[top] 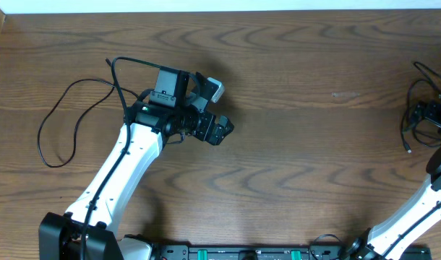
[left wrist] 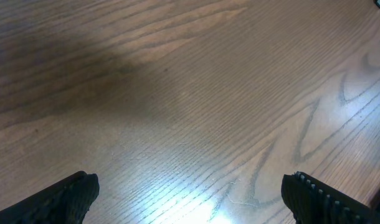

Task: Untangle cables

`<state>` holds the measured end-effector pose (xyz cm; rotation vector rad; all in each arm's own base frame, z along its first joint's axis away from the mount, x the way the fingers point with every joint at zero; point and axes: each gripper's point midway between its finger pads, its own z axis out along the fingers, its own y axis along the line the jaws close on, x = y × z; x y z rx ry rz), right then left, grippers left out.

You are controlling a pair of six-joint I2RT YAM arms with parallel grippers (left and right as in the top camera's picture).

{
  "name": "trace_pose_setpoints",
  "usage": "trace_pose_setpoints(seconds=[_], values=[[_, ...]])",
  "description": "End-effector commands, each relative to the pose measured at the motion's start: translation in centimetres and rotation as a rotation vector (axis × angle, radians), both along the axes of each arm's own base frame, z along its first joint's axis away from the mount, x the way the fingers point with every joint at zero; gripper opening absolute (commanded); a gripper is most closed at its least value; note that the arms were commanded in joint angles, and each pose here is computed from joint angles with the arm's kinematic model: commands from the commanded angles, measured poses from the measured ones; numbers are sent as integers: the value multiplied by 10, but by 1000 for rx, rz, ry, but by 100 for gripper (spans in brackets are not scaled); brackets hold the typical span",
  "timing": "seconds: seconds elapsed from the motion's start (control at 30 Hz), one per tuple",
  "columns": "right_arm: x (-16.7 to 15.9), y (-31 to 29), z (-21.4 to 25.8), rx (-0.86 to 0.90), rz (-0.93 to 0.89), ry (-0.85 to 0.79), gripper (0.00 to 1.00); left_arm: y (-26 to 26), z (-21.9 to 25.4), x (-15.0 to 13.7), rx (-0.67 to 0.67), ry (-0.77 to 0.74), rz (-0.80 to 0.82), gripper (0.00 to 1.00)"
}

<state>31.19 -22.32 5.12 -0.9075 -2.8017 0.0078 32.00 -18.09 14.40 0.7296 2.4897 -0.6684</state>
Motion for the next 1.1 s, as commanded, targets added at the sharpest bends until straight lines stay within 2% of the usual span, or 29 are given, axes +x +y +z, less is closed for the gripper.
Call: trace_pose_setpoints(seconds=[0.0,0.2,0.73,1.07], values=[[-1,-13,3,-71,-13,4,99,-3,0,2,0,-13,-24,98],[2,-18,-15,-73,-9,12,99,4,-3,6,38,-25,-1,98],[-2,-17,-123,7,-13,120,99,4,-3,7,42,-29,2,98],[40,-24,-144,-1,-76,-67,99,2,1,14,31,-62,3,98]])
